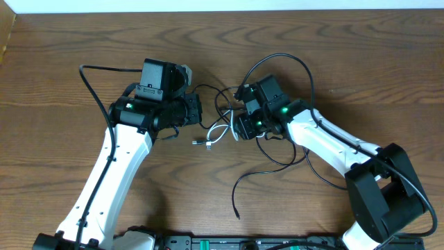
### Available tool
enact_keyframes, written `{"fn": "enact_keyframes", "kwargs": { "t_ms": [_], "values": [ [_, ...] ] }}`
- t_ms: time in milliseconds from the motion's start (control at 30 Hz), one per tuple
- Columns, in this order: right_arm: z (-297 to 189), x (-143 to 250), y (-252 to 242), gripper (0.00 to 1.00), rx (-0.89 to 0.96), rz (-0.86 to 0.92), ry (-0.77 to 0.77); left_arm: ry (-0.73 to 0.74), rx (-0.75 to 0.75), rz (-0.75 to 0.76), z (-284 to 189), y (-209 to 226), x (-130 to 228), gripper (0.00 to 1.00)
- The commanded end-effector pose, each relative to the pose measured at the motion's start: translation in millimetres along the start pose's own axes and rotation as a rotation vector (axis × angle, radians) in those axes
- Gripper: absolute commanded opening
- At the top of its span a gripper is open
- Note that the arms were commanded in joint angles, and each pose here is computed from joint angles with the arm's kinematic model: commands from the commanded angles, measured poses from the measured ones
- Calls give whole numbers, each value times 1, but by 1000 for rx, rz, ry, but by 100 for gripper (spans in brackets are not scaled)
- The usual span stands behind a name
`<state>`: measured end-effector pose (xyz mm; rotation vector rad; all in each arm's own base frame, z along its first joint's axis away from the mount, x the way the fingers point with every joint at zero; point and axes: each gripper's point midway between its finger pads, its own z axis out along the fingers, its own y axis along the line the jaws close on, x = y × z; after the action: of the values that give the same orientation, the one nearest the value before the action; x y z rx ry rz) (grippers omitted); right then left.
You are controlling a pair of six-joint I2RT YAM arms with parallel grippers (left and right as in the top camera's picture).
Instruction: Untangle cables
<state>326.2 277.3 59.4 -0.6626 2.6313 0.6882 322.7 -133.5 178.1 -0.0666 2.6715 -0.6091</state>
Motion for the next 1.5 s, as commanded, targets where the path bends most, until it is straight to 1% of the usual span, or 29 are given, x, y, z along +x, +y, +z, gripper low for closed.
{"fn": "enact_keyframes", "kwargs": {
  "t_ms": [0, 233, 367, 533, 633, 667, 733, 800, 867, 900, 933, 1000, 1033, 1067, 1100, 1133, 1300, 1400, 1467],
  "values": [
    [0, -2, 17, 48, -74, -8, 5, 1, -17, 13, 0, 4, 0, 8],
    [-2, 1, 33, 50, -167, -31, 22, 2, -17, 13, 0, 4, 0, 8],
    [-4, 3, 42, 56, -216, -31, 30, 2, -17, 13, 0, 4, 0, 8],
    [-4, 2, 42, 59, -217, -32, 26, 2, -17, 13, 0, 4, 1, 8],
    [-3, 1, 39, 58, -196, -34, 20, 2, -17, 13, 0, 4, 1, 8],
    [-2, 0, 36, 57, -176, -36, 17, 2, -17, 13, 0, 4, 1, 8],
    [1, 0, 28, 51, -118, -37, 14, 2, -17, 13, 0, 4, 1, 8],
    [7, 2, 22, 50, -71, -24, 19, 2, -17, 13, 0, 4, 1, 8],
    [12, 4, 23, 50, -73, -29, 26, 3, -17, 12, 0, 4, 1, 8],
    [15, 6, 24, 47, -73, -31, 30, 5, -18, 12, 0, 4, 1, 8],
    [16, 6, 24, 41, -73, -31, 33, 5, -19, 12, 0, 4, 1, 8],
    [16, 5, 24, 35, -70, -24, 28, 6, -19, 11, 0, 4, 2, 8],
    [16, 4, 24, 29, -71, -25, 23, 6, -19, 11, 0, 4, 2, 8],
    [16, 2, 24, 20, -73, -27, 15, 6, -19, 11, 0, 4, 2, 8],
    [16, 0, 24, 9, -74, -29, 9, 6, -19, 11, 0, 4, 2, 8],
    [16, -1, 23, 1, -73, -28, 6, 6, -19, 11, 0, 4, 2, 8],
    [2, -8, 16, 1, -60, 14, -6, 5, -28, 14, 0, 6, 2, 8],
    [-30, -21, 8, 1, -35, 34, -30, -11, -90, 12, 0, 17, -1, 8],
    [-59, -34, -4, 1, 19, 40, -61, -21, -133, 11, 0, 25, -2, 8]
  ]
}}
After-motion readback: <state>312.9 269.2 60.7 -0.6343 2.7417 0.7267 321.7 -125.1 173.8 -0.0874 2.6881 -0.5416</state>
